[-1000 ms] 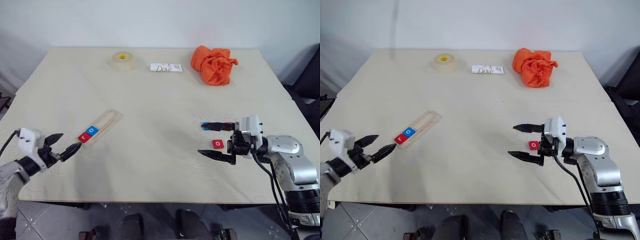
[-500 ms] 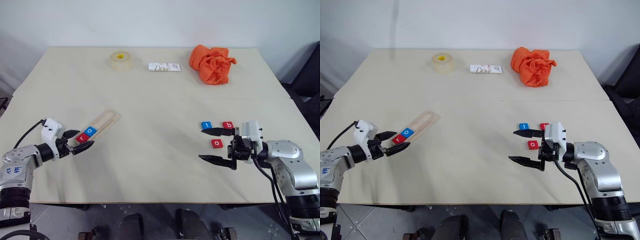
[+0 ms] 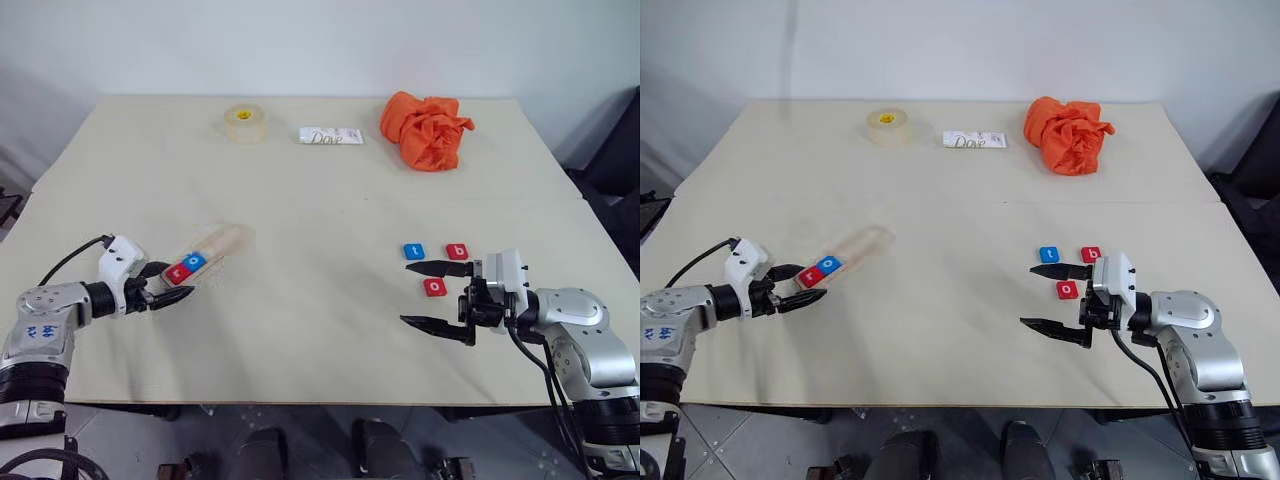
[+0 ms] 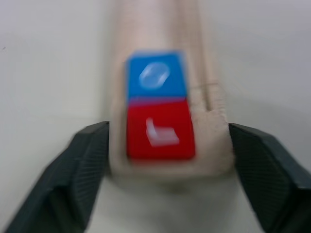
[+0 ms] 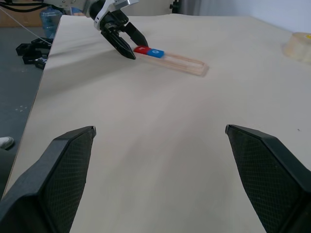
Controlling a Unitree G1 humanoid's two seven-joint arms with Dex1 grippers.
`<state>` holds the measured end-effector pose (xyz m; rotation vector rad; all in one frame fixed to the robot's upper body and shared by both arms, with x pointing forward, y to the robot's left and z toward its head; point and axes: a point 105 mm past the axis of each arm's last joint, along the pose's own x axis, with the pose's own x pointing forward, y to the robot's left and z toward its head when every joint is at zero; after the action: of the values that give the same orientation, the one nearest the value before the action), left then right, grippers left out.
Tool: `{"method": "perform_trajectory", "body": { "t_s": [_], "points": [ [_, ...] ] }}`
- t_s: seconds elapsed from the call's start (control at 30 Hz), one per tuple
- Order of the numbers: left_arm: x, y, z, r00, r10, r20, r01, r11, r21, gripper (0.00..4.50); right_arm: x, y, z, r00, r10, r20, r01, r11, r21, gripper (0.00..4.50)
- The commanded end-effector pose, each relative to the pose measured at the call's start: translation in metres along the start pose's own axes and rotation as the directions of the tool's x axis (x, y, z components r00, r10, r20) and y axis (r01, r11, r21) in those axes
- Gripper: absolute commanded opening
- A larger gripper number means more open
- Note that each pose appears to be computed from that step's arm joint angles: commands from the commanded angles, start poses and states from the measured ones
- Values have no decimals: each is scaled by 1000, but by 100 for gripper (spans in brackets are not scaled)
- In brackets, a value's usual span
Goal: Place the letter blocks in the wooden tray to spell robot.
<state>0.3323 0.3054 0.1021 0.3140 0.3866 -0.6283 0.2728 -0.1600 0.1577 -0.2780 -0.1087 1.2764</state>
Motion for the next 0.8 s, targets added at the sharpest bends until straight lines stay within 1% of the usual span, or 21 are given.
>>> {"method": "perform_trajectory", "body": {
  "t_s": [0.03,0.17,0.3,0.37,0.43,0.5,0.57,0.7,0.8],
  "points": [
    [-1,1,-28,992,22,-123,-24,1000,-15,340,-6,-2,7,1000,-13,6,14,999,-50,450],
    [1,0,-27,993,20,-112,-23,999,-25,340,-8,-3,5,1000,-20,3,20,998,-55,450],
    [6,-14,-16,997,-54,-60,53,998,-20,340,-10,-3,3,1000,-27,0,27,998,-57,450],
    [10,-23,5,995,-102,21,101,995,18,340,-12,-4,1,1000,-29,-4,29,998,-57,450],
    [12,-36,22,984,-165,61,161,985,69,340,-14,-4,0,1000,-29,-8,29,998,-59,450],
    [13,-45,31,975,-206,79,197,974,114,340,-15,-4,0,1000,-28,-10,27,998,-61,450],
    [19,-58,47,958,-268,98,250,954,167,340,-17,-5,0,1000,-23,-19,22,997,-69,450],
    [32,-81,68,925,-367,97,334,909,251,340,-22,-7,-1,999,-29,-35,26,996,-80,450],
    [42,-101,77,891,-448,71,405,857,318,340,-27,-9,-1,997,-48,-57,43,995,-88,450]
  ]
}}
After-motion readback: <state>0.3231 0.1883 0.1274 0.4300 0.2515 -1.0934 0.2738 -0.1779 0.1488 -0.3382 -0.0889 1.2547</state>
